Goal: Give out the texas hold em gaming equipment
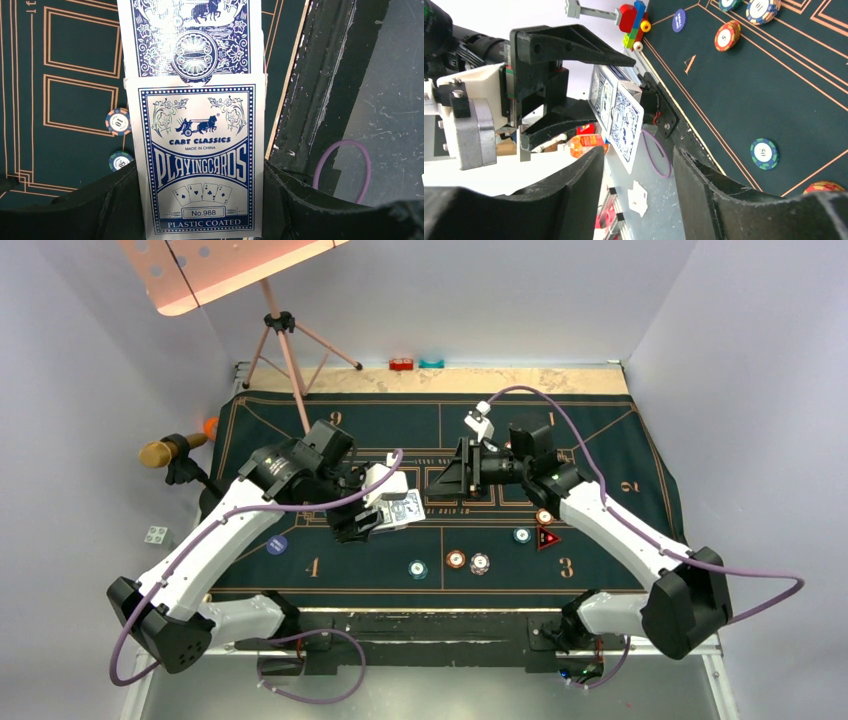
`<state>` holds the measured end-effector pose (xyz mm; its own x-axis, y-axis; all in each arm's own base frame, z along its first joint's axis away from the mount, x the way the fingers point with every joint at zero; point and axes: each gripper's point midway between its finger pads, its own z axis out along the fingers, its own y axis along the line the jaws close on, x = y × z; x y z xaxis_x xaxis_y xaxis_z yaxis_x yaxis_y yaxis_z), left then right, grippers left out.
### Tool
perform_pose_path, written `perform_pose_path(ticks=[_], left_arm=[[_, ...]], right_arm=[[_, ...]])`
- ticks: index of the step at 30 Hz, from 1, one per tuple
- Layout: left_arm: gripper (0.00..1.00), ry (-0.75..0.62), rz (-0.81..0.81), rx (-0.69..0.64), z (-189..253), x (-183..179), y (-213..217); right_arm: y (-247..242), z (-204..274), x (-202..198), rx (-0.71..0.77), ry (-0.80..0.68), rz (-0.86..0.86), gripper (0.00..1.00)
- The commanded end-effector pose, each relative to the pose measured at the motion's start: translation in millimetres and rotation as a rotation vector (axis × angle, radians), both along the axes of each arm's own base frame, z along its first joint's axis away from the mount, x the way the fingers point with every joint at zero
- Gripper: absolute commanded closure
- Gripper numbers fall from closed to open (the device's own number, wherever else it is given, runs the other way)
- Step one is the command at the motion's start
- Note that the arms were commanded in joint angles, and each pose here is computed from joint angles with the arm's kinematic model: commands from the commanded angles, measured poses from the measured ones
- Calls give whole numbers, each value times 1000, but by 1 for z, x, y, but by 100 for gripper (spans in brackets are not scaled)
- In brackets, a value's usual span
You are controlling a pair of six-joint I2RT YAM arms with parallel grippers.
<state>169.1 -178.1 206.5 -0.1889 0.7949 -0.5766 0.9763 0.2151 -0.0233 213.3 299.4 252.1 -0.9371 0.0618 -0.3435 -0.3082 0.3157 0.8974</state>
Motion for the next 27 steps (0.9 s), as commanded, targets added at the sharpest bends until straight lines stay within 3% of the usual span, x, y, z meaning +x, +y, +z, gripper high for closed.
perform_pose_path(ticks=[1, 5, 16, 21, 27], left_arm=[[100, -47, -7, -43, 11, 4, -5], [100, -43, -3, -47, 12, 6, -7], [100, -47, 3, -49, 16, 8, -8], [100, -47, 5, -55, 18, 8, -9], [100, -52, 5, -57, 20, 9, -10]], right_arm=[[4, 3, -3, 5, -38, 20, 40], [25, 0, -6, 14, -31, 60, 35], [59, 4, -10, 58, -18, 132, 35], [54, 0, -16, 56, -2, 135, 44], [43, -8, -15, 42, 25, 111, 67]])
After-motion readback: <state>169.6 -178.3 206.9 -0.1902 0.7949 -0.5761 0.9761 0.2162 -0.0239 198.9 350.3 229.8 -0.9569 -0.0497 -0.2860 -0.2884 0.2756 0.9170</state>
